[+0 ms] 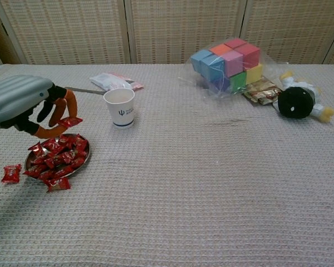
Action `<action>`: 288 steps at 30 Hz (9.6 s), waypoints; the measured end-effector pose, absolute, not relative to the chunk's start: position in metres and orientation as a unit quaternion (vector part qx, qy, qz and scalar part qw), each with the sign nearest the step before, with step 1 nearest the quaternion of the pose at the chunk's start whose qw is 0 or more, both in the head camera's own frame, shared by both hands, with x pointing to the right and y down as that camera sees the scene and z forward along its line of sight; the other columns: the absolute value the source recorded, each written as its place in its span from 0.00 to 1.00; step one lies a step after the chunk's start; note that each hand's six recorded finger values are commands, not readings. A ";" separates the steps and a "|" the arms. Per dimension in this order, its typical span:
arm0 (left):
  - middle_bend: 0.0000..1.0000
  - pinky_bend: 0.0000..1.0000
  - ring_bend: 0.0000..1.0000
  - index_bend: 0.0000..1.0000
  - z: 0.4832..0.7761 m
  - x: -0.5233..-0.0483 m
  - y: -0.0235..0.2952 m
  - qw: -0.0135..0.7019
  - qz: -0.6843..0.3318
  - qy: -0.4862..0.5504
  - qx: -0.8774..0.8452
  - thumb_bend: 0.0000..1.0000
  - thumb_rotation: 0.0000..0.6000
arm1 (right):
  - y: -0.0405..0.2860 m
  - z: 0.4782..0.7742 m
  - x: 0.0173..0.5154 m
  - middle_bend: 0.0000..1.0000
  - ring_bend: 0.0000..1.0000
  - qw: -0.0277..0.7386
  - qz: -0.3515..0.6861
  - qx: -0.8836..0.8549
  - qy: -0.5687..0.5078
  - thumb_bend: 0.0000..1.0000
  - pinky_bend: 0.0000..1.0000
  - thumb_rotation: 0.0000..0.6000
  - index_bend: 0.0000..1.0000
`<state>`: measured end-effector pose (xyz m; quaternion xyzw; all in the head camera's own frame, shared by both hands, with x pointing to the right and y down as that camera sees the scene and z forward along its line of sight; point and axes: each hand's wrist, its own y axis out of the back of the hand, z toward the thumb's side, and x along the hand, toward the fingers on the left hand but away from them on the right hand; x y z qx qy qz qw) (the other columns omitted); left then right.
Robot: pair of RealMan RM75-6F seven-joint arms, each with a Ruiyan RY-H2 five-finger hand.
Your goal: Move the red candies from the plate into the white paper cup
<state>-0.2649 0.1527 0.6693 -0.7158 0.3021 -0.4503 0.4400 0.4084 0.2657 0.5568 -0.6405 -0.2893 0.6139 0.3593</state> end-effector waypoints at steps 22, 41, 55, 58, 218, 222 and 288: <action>0.63 1.00 0.66 0.61 0.709 -0.180 0.067 0.474 -0.464 0.275 -0.696 0.53 1.00 | 0.257 0.562 0.418 0.00 0.00 0.346 0.630 -0.627 -0.299 0.11 0.00 1.00 0.00; 0.37 0.93 0.65 0.31 0.715 -0.193 0.061 0.478 -0.487 0.256 -0.685 0.47 1.00 | 0.257 0.563 0.417 0.00 0.00 0.348 0.630 -0.627 -0.297 0.11 0.00 1.00 0.00; 0.26 0.94 0.43 0.16 0.684 -0.241 0.152 0.433 -0.463 0.234 -0.737 0.40 1.00 | 0.260 0.559 0.411 0.00 0.00 0.355 0.618 -0.636 -0.295 0.11 0.00 1.00 0.00; 0.22 0.92 0.30 0.15 0.680 -0.263 0.185 0.411 -0.472 0.222 -0.748 0.39 1.00 | 0.263 0.557 0.408 0.00 0.00 0.359 0.613 -0.640 -0.293 0.11 0.00 1.00 0.00; 0.27 0.50 0.25 0.17 0.714 -0.181 0.059 0.481 -0.446 0.254 -0.711 0.44 1.00 | 0.255 0.566 0.419 0.00 0.00 0.341 0.637 -0.625 -0.297 0.11 0.00 1.00 0.00; 0.24 0.54 0.25 0.15 0.696 -0.190 0.086 0.471 -0.419 0.259 -0.731 0.42 1.00 | 0.256 0.564 0.417 0.00 0.00 0.343 0.632 -0.628 -0.296 0.11 0.00 1.00 0.00; 0.48 0.96 0.46 0.33 0.716 -0.374 0.280 0.405 -0.572 0.272 -0.659 0.41 1.00 | 0.274 0.553 0.398 0.00 0.00 0.367 0.600 -0.654 -0.278 0.11 0.00 1.00 0.00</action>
